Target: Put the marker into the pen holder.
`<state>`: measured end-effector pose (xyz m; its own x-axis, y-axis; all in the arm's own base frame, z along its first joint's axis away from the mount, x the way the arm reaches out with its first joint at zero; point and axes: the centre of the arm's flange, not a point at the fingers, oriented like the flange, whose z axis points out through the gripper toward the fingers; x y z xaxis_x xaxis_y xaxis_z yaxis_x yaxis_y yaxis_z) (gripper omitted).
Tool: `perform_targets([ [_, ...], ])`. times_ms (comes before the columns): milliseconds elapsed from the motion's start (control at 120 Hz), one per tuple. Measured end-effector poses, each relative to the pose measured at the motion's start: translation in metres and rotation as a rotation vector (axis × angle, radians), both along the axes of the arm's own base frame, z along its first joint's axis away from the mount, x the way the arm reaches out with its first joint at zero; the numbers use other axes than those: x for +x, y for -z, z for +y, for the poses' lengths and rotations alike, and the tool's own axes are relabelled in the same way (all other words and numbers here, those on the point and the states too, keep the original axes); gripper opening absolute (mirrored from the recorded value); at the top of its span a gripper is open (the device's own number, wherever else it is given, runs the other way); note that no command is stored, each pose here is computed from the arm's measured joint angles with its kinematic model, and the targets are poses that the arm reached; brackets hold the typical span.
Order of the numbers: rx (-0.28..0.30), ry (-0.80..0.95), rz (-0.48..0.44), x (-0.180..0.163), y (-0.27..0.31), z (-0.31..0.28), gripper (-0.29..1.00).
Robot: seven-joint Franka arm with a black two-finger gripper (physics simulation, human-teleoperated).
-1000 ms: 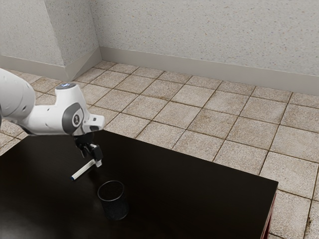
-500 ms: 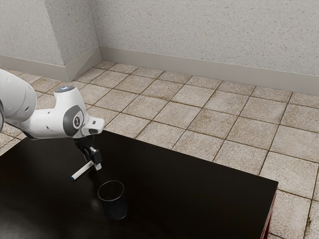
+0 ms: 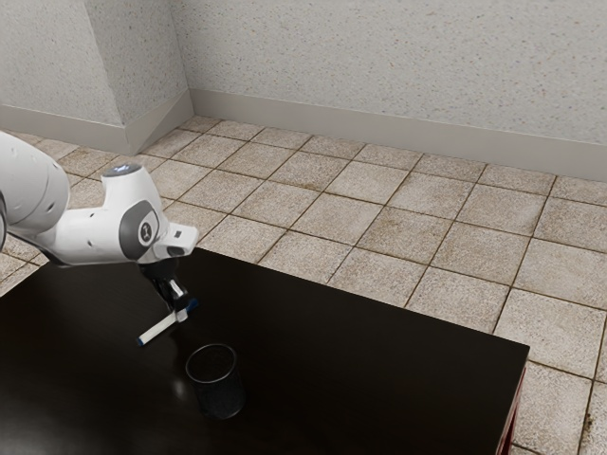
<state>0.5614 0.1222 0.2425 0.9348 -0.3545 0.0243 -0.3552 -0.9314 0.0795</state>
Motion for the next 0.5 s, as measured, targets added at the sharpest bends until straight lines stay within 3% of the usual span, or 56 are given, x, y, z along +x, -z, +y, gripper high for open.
perform_targets([
  [283,0.01,0.005,-0.02,0.003,-0.011,-0.001,-0.05],
  [392,0.008,0.021,-0.111,0.009,-0.066,-0.012,-0.07],
  [500,-0.041,0.101,-0.206,0.017,-0.118,-0.079,-0.08],
])
